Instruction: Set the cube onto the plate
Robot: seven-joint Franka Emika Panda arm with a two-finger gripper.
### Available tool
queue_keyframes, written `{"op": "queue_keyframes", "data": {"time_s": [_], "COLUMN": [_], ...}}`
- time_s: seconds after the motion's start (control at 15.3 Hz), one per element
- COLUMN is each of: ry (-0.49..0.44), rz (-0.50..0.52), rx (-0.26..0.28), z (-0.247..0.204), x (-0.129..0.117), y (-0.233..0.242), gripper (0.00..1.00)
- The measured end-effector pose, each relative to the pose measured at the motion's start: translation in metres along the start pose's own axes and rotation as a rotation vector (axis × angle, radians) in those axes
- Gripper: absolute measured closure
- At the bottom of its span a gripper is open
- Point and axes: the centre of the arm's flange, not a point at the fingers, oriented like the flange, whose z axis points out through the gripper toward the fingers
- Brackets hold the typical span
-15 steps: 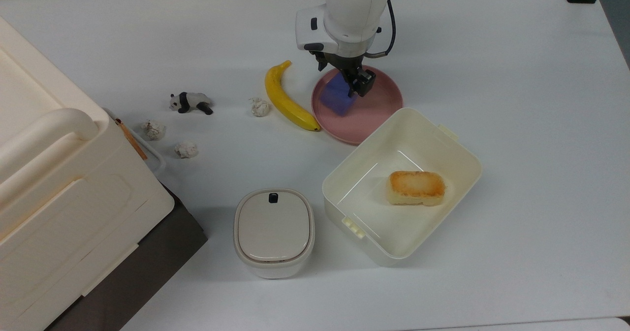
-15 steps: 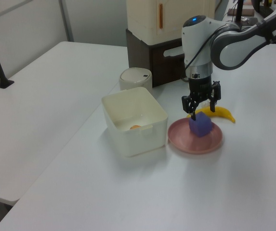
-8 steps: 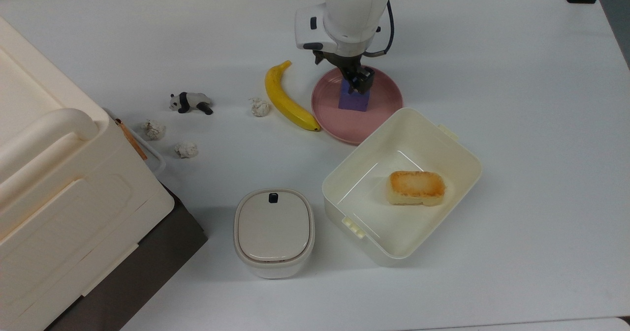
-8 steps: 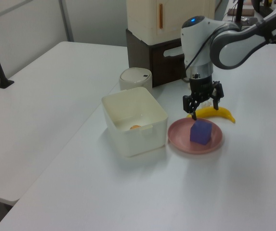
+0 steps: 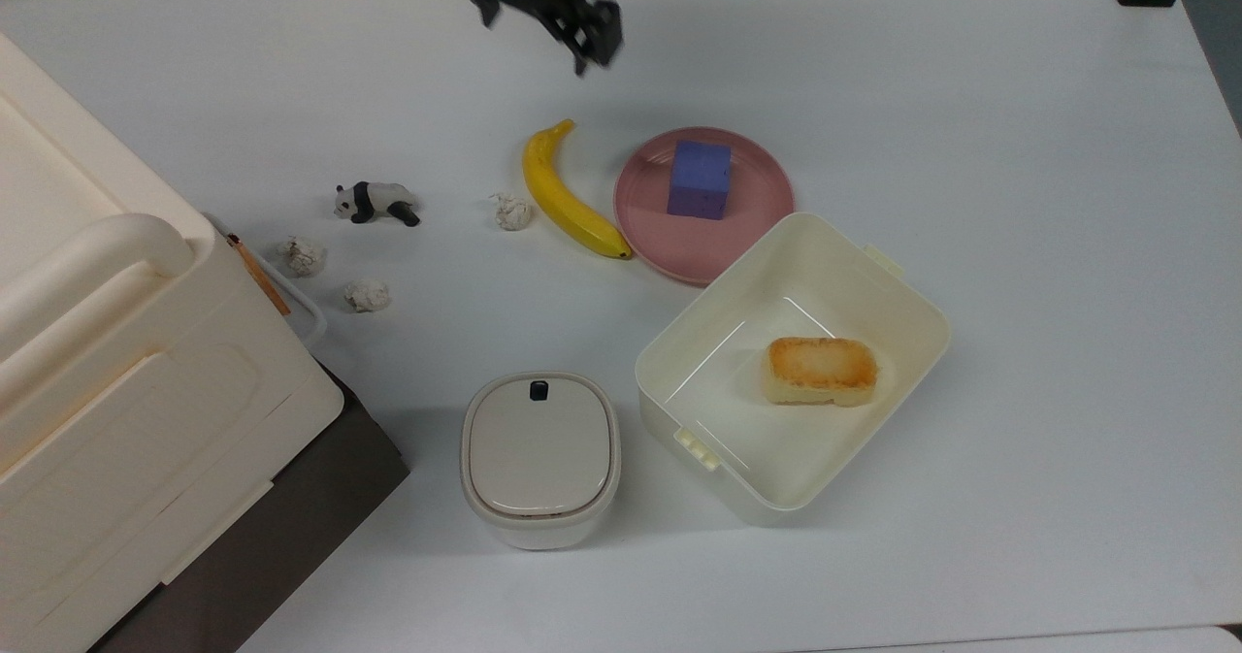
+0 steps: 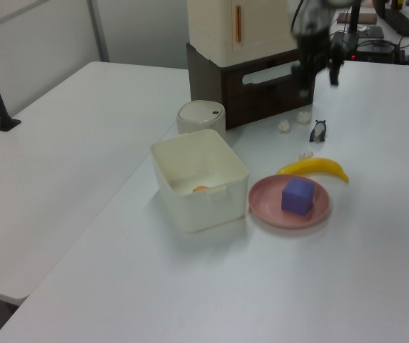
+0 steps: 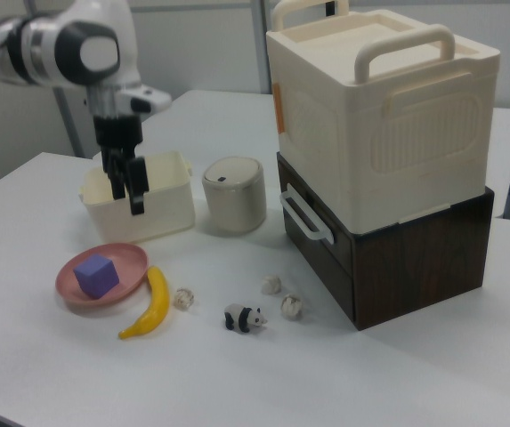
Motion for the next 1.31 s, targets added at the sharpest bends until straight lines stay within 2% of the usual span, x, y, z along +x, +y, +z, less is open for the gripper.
{"op": "queue_keyframes", "data": {"time_s": [0.2,0.33,0.46,0.59,0.85,1.31], "ry": [0.048,0.078,0.158,0.223,0.277,0.273], "rz": [-0.145,-0.232,-0.321,-0.341,-0.336,-0.370], "rx": [0.068,0.078,0.095,0.105,0.120,0.120], "z": [-0.047,-0.060,-0.079,-0.091,-0.108,-0.106], "x": [-0.005,-0.006,-0.002,0.005,0.011,0.012], "y": [0.059,0.083,0.113,0.141,0.185,0.168], "gripper": [0.00,0.00,0.00,0.00,0.00,0.00]}}
